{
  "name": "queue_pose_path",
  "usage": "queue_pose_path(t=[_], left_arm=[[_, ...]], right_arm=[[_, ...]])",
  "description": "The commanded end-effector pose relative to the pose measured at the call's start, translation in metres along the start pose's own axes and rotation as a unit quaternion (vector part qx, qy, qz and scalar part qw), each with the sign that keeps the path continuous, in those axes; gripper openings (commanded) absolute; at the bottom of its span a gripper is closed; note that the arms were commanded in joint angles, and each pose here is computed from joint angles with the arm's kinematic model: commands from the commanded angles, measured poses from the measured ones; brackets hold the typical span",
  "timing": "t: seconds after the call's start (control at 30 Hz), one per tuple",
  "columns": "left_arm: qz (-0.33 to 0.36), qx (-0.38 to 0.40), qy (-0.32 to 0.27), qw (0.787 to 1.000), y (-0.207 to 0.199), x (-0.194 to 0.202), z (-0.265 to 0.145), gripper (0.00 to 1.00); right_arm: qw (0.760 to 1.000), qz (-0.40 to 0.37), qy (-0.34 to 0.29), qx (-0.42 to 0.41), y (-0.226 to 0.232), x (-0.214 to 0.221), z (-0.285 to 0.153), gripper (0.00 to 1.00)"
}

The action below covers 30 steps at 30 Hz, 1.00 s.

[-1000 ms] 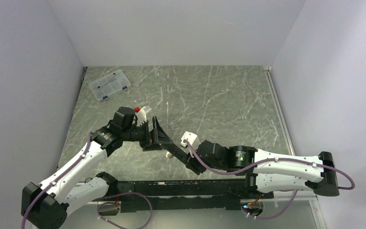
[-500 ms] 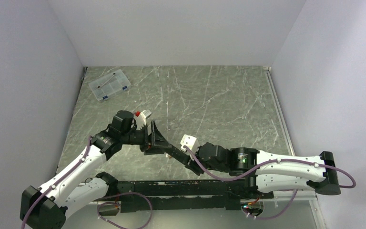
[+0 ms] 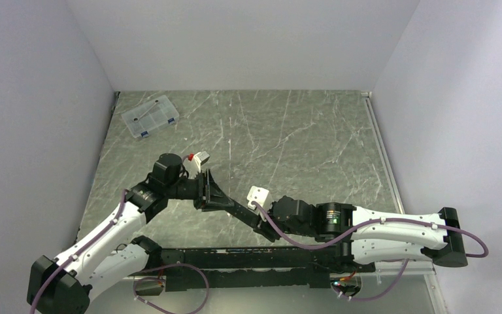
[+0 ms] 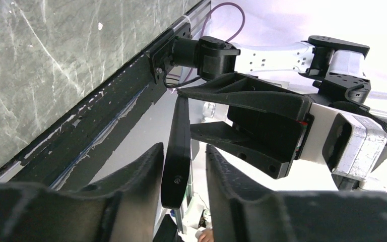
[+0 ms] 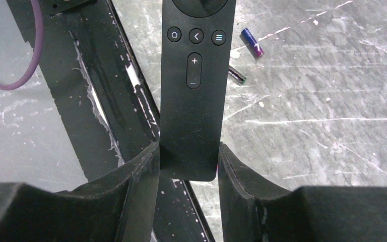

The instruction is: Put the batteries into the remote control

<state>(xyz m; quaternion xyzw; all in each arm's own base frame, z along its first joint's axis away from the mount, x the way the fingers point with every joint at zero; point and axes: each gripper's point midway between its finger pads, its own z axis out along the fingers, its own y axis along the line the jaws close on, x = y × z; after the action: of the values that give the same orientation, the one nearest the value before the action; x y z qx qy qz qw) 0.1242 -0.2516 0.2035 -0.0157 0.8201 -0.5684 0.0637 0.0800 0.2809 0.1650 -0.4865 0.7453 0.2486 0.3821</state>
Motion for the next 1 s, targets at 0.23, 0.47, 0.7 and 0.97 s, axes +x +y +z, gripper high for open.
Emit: queue_pose_path(t=[0.23,0.47,0.7,0.97], left_arm=[[0.035,0.038,0.002,0.999,-0.015,0.003,-0.006,0.12],[0.029,0.036,0.002,0.999,-0.01,0.003,-0.003,0.0],[0.022,0.034,-0.015,0.999,-0.01,-0.001,-0.003,0.0],[-0.007,0.036,-0.038,0.999,-0.005,-0.005,-0.002,0.0]], right_arm=[[1.0,0.005,-0.018,-0.015,0.007,-0.012,-0.004,0.0],[1.0,0.011,-0.015,-0.011,0.005,-0.012,-0.008,0.0],[1.0,0.02,-0.023,0.003,-0.001,-0.016,-0.016,0.46],[0.999,0.014,-0.033,0.002,-0.002,-0.024,-0.026,0.74]])
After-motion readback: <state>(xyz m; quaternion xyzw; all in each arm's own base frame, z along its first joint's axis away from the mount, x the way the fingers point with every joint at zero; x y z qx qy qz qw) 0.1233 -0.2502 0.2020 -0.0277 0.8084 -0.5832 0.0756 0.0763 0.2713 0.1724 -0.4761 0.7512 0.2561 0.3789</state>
